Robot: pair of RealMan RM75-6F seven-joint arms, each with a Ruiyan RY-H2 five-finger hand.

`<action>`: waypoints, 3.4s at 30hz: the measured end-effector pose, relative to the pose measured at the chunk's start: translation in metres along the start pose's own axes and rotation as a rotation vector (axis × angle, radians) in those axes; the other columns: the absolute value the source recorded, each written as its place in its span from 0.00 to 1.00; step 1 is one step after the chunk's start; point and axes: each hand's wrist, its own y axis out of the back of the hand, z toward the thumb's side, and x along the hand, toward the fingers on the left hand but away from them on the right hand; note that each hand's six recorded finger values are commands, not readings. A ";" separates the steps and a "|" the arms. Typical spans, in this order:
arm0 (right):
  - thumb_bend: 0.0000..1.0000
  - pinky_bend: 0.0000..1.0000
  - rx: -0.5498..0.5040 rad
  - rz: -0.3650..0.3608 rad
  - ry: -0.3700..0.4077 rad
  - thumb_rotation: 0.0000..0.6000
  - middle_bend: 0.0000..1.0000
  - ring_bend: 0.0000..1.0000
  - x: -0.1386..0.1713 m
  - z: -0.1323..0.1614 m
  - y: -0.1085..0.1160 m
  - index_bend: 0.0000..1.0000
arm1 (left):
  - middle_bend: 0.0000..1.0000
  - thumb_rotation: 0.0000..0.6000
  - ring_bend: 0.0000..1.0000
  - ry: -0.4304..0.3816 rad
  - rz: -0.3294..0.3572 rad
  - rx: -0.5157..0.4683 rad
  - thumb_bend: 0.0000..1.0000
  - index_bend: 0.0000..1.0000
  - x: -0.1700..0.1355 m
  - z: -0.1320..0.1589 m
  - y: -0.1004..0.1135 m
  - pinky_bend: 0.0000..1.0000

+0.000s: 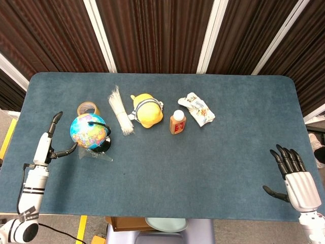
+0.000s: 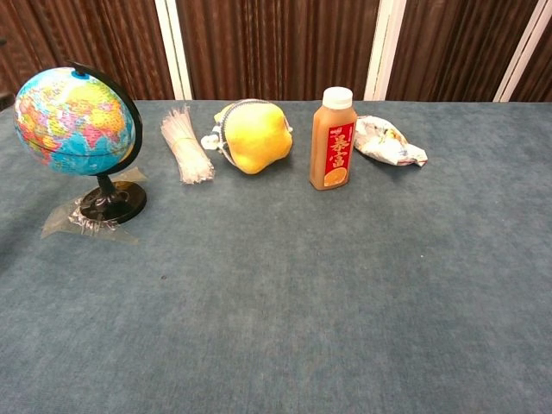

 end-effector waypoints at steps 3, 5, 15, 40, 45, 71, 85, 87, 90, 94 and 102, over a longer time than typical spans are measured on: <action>0.18 0.00 -0.001 0.001 0.002 1.00 0.00 0.00 0.000 0.000 0.000 0.00 | 0.00 1.00 0.00 0.001 -0.002 0.011 0.28 0.00 -0.001 -0.001 -0.003 0.00; 0.18 0.00 -0.006 0.007 0.006 1.00 0.00 0.00 0.001 0.001 0.000 0.00 | 0.00 1.00 0.00 0.002 0.000 0.029 0.28 0.00 0.000 -0.002 -0.005 0.00; 0.18 0.00 -0.010 0.012 0.005 1.00 0.00 0.00 0.002 0.000 0.001 0.00 | 0.00 1.00 0.00 -0.001 0.031 0.076 0.28 0.00 0.011 -0.009 -0.020 0.00; 0.18 0.00 -0.002 0.009 -0.004 1.00 0.00 0.00 0.001 -0.001 0.000 0.00 | 0.00 1.00 0.00 0.086 0.088 0.076 0.28 0.00 0.024 -0.034 -0.003 0.00; 0.18 0.00 0.000 0.009 -0.008 1.00 0.00 0.00 0.001 -0.002 0.000 0.00 | 0.00 1.00 0.00 0.107 0.092 0.053 0.28 0.00 0.029 -0.039 -0.001 0.00; 0.18 0.00 0.028 -0.004 -0.034 1.00 0.00 0.00 0.000 -0.004 -0.001 0.00 | 0.00 1.00 0.00 0.177 0.101 -0.003 0.29 0.00 0.084 -0.057 -0.009 0.00; 0.18 0.00 0.043 0.015 -0.036 1.00 0.00 0.00 -0.001 -0.004 -0.006 0.00 | 0.00 1.00 0.00 0.163 0.168 0.114 0.34 0.00 0.097 -0.065 0.019 0.00; 0.18 0.00 0.048 0.013 -0.039 1.00 0.00 0.00 -0.001 -0.004 -0.006 0.00 | 0.00 1.00 0.00 0.169 0.189 0.183 0.36 0.00 0.089 -0.073 0.033 0.00; 0.18 0.00 0.052 0.011 -0.042 1.00 0.00 0.00 -0.002 -0.004 -0.007 0.00 | 0.00 1.00 0.00 0.179 0.211 0.224 0.39 0.00 0.073 -0.084 0.052 0.00; 0.18 0.00 0.048 0.035 -0.030 1.00 0.00 0.00 -0.001 -0.001 -0.012 0.00 | 0.00 1.00 0.00 0.132 0.178 0.251 0.39 0.00 0.049 -0.081 0.060 0.00; 0.18 0.00 0.040 0.084 0.008 1.00 0.00 0.00 0.001 0.010 -0.023 0.00 | 0.00 1.00 0.00 0.070 -0.090 0.392 0.39 0.00 -0.041 -0.057 0.037 0.00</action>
